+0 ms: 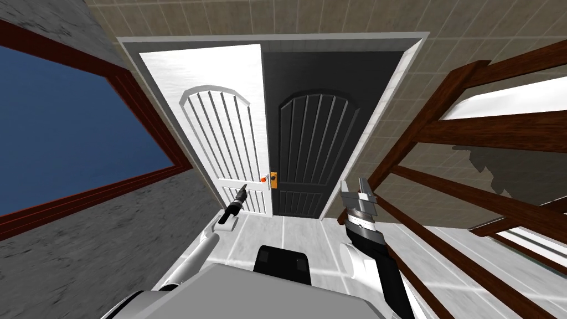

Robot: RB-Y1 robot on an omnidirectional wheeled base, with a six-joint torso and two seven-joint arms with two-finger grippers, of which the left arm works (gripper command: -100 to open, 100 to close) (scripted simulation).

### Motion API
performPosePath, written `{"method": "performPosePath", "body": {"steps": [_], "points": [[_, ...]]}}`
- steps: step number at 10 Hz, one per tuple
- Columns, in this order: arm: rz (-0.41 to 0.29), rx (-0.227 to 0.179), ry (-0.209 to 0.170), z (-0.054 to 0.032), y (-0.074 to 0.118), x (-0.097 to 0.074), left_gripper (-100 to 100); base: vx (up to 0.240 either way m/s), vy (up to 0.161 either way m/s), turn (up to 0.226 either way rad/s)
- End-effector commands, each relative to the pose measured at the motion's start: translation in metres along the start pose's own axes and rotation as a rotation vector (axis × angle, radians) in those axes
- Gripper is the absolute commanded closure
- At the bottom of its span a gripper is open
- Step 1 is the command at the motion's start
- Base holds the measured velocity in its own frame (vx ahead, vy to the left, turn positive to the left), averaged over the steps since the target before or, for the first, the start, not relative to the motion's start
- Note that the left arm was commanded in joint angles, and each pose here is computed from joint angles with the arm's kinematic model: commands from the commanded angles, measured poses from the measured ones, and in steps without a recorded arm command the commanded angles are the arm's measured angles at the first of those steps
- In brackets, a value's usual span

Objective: Pull the door open

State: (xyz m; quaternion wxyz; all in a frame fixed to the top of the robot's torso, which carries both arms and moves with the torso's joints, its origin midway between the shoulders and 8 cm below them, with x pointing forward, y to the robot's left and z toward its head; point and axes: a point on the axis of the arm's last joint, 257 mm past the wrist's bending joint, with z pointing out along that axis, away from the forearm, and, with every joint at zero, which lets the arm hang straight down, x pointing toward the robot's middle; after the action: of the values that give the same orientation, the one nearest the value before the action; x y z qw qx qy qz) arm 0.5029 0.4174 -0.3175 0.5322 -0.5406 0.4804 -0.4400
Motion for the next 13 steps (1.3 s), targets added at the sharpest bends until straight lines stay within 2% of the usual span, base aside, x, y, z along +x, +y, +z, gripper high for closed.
{"method": "performPosePath", "body": {"steps": [1, 3, 4, 5, 6, 11, 12, 13], "points": [[-0.005, 0.009, 0.010, 0.0036, -0.004, 0.008, -100, 0.180, -0.048, -0.078], [-0.017, 0.032, 0.039, 0.0112, -0.014, 0.030, -100, 0.228, -0.034, -0.130], [-0.026, 0.050, 0.062, 0.0163, -0.022, 0.046, -100, 0.215, -0.092, -0.175], [-0.022, 0.039, 0.048, 0.0109, -0.017, 0.037, -100, 0.093, -0.049, -0.029], [-0.022, 0.039, 0.048, 0.0109, -0.017, 0.037, 100, -0.010, 0.008, 0.032], [-0.022, 0.039, 0.048, 0.0109, -0.017, 0.037, 100, -0.020, 0.010, 0.001], [-0.013, 0.026, 0.033, 0.0060, -0.011, 0.023, 100, -0.134, 0.028, 0.080], [-0.012, 0.024, 0.033, 0.0043, -0.010, 0.021, -100, -0.222, 0.046, 0.109]]}}
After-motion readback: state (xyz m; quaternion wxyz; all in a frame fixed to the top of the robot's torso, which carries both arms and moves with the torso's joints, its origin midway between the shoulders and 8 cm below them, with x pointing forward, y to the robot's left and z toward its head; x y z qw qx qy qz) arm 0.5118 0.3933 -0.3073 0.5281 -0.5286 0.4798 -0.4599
